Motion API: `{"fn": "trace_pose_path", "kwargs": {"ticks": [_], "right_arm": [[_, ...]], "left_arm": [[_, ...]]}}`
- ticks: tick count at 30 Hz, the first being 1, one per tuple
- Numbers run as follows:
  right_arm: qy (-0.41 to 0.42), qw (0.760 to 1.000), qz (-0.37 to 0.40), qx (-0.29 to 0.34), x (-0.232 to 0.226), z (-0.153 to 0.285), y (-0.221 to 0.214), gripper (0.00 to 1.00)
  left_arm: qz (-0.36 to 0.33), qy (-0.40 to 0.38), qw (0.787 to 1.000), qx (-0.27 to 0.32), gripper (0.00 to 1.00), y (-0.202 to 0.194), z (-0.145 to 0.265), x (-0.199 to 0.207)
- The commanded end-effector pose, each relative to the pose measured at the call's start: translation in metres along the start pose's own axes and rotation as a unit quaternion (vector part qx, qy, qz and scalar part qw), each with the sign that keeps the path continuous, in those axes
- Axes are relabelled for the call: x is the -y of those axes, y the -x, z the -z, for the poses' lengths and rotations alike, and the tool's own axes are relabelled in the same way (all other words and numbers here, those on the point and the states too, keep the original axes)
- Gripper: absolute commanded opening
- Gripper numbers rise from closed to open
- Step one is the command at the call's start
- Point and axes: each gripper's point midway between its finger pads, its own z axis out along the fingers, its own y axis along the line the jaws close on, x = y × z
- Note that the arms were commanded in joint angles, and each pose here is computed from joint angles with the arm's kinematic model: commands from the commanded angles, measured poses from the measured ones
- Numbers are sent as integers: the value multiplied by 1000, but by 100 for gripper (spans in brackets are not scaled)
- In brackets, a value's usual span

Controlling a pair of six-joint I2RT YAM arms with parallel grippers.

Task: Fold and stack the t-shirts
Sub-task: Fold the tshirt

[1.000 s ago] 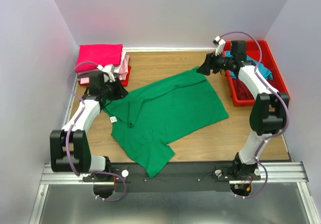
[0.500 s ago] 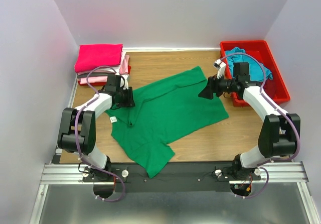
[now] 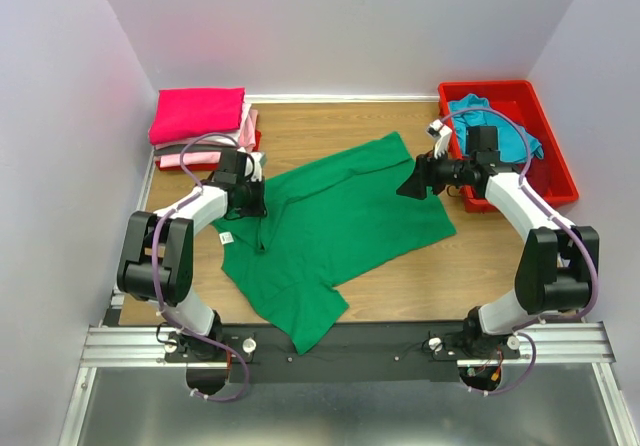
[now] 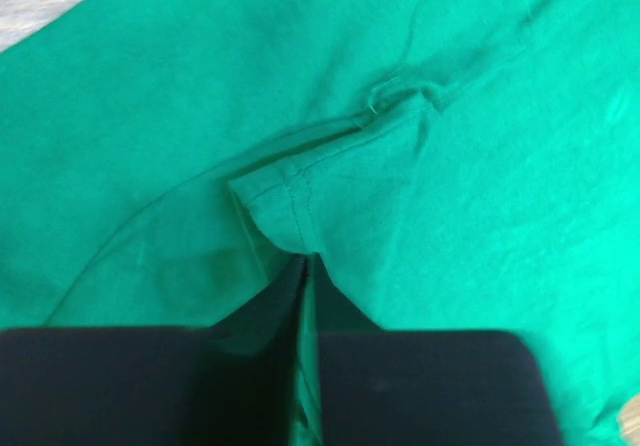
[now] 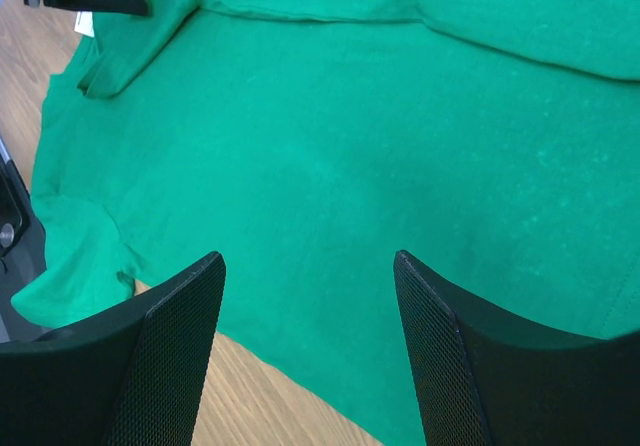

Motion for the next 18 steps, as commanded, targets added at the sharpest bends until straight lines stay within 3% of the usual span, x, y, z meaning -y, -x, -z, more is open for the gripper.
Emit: {"fn": "trace_pose_path", "kwargs": {"ticks": [1,8,14,15,18], "right_arm": [[9,1000,5,6,-2,6,-1,75],[10,1000,1,10,-1,9,0,75],[8,1000,-3,10,1,10,-1,75],[8,1000,-3,11,2,10,-1,75],[7,1000,-5,10,3,10,-2,75]], "left_arm": [[-15,-29,999,4,0,-2,8,16],[-27,-64,997,16,0,-2,20,42],[-43,-108,993,-11,0,-26,18,78],[-44,-108,993,-20,7,-33,16,80],[-58,-124,990,-46,12,-55,9,98]]}}
